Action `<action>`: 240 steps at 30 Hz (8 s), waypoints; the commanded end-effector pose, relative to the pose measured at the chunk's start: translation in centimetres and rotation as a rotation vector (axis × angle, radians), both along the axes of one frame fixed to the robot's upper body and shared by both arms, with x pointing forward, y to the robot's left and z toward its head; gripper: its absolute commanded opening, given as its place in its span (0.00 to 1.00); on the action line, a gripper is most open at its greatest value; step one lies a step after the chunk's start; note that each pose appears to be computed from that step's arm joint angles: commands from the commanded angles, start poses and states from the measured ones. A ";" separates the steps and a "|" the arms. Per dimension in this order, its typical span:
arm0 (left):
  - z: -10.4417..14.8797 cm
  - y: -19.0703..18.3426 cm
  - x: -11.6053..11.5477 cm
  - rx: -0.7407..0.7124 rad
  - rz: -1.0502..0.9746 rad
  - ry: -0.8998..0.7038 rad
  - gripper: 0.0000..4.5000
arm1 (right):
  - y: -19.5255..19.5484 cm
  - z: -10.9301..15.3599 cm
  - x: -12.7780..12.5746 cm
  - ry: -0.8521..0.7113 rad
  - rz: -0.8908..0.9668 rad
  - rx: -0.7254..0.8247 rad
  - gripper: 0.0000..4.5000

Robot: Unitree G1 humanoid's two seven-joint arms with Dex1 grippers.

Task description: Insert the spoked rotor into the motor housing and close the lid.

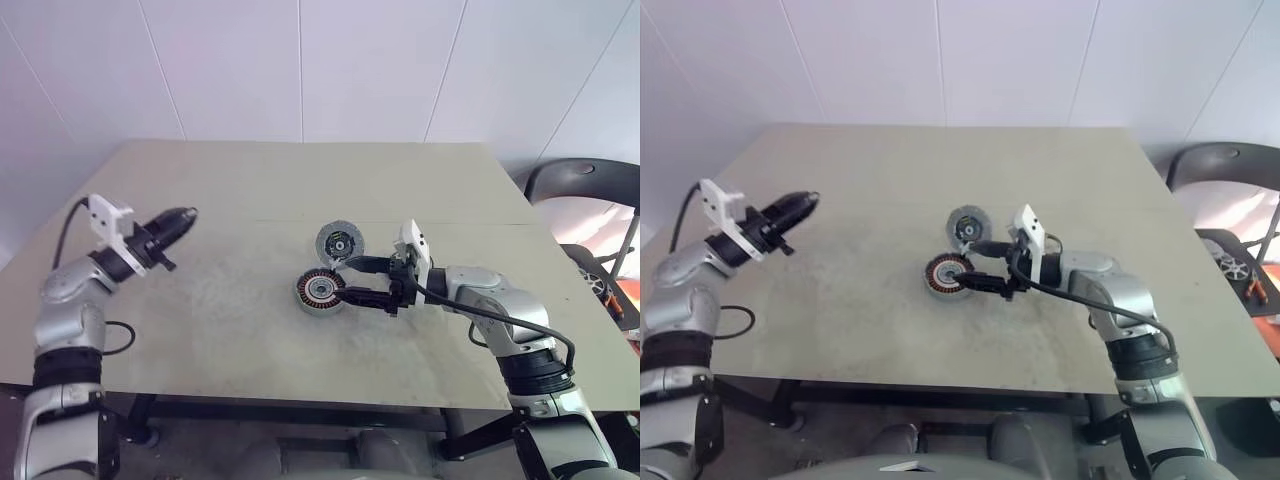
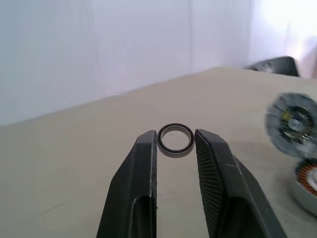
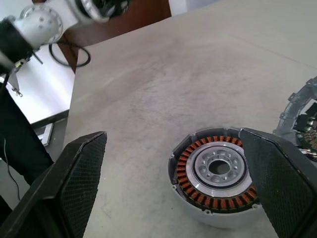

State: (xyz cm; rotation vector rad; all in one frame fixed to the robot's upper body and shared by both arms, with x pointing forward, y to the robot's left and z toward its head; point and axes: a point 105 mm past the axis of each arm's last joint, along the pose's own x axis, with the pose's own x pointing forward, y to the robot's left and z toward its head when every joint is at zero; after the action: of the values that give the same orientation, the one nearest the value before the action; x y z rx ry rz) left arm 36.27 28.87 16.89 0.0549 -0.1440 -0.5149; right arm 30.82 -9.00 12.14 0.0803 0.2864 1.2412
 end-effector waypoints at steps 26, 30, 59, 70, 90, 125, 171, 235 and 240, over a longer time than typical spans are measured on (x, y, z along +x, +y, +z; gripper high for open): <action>-1.6 -11.6 6.5 -0.177 0.223 -0.111 0.17 | 0.6 0.8 -0.3 -0.036 0.031 0.017 1.00; -0.6 -19.3 5.4 -0.162 -0.008 -0.138 0.17 | 0.6 0.8 -0.5 -0.023 0.045 0.025 1.00; -5.8 -37.4 -4.0 -0.005 -0.447 -0.021 0.17 | -8.8 0.7 1.5 -0.041 -0.214 -0.110 1.00; 0.2 -15.5 1.8 -0.170 -0.148 -0.193 0.17 | -8.0 0.5 1.5 -0.045 -0.196 -0.101 1.00; -3.9 -16.6 -0.9 -0.026 -0.432 0.042 0.17 | -9.7 0.6 1.5 -0.060 -0.231 -0.124 1.00; -9.0 -23.7 -0.6 0.230 -0.682 0.119 0.17 | -8.8 0.2 1.3 -0.056 -0.235 -0.110 1.00; -8.9 -24.0 -1.0 0.241 -0.735 0.140 0.17 | -9.0 -0.3 1.2 -0.059 -0.269 -0.113 1.00; -2.4 -16.0 -1.9 -0.037 -0.319 0.040 0.00 | 2.0 -4.7 4.8 -0.241 -0.133 -0.356 0.11; -1.9 -16.3 -2.0 -0.035 -0.320 0.037 0.00 | 0.8 -4.8 4.7 -0.231 -0.122 -0.402 0.01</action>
State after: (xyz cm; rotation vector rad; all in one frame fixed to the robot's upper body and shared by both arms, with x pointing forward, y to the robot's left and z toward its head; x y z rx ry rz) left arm 34.39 12.96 13.12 -0.0300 -0.0646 -0.8170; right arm 35.15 -8.00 6.03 -0.3578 0.3501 1.0449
